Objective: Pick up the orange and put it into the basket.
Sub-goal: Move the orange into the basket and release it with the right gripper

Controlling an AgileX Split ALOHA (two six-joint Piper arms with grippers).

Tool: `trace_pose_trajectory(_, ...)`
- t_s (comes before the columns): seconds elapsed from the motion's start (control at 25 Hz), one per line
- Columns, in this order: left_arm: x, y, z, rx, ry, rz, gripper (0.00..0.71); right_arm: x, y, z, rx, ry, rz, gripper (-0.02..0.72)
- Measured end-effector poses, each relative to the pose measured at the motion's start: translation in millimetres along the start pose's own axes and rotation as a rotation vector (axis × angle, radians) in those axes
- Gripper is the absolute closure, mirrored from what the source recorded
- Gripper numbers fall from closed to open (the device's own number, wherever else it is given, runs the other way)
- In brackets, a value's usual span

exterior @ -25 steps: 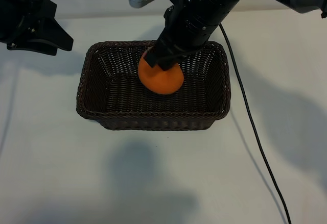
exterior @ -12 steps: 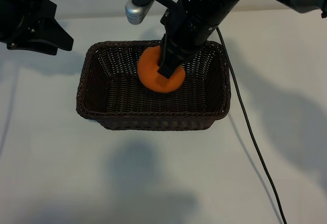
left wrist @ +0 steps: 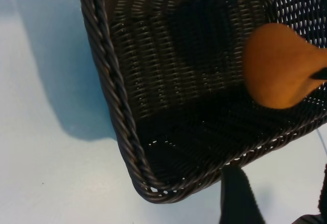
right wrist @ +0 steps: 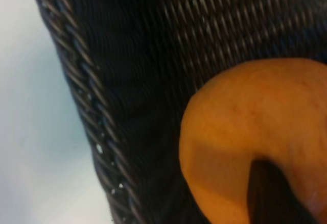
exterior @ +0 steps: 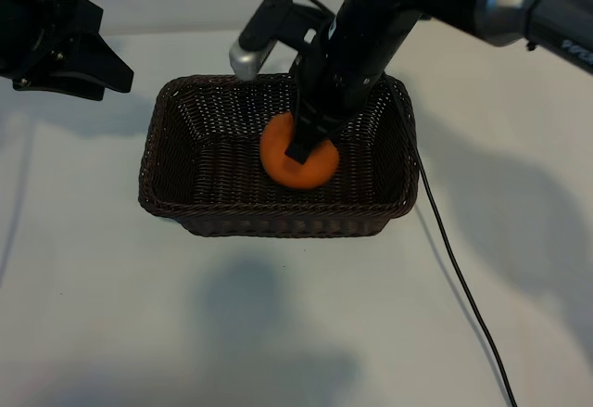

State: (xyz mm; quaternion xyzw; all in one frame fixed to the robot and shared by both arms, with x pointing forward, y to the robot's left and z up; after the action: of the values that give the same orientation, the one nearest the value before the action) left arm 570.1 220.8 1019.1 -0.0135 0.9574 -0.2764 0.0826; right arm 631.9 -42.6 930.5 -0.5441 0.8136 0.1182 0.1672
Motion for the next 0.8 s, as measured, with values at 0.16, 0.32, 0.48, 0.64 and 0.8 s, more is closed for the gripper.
trace_pose_trajectory(0.16, 0.0, 0.0, 0.0, 0.000, 0.000, 0.005, 0.281, 6.8, -2.2, 13.0, -0.008, 0.033, 0.002, 0.619)
trace_pose_trajectory(0.32, 0.0, -0.1, 0.0, 0.000, 0.000, 0.007, 0.281, 4.5, -3.9, 11.6, 0.004, 0.020, 0.018, 0.597)
trace_pose_trajectory(0.48, 0.0, -0.1, 0.0, 0.000, 0.000, 0.007, 0.281, 4.7, -3.6, 11.6, 0.002, 0.021, 0.022, 0.431)
trace_pose_trajectory(0.64, 0.0, -0.2, 0.0, 0.001, 0.000, 0.008, 0.281, 4.5, -3.4, 11.3, 0.001, 0.021, 0.040, 0.221)
trace_pose_trajectory(0.8, 0.0, -0.2, 0.0, 0.001, 0.000, 0.009, 0.281, 3.8, -2.5, 8.6, 0.000, 0.018, 0.045, 0.152)
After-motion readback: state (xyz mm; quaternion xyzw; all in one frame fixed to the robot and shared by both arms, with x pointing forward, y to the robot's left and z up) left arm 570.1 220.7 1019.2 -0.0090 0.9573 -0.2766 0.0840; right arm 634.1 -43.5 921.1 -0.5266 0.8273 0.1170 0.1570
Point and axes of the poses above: a point on each arm's last joint axis where the gripper is mounted, z pointing out along that axis toward the gripper, y along the wrist's bending axis when the last joint is at zero, x = y × z, the point moved 8 cm from there along z, pointing out along that axis toward the gripper, and after that the axes turned 11 degrees about -z, right-handed, at the moved point
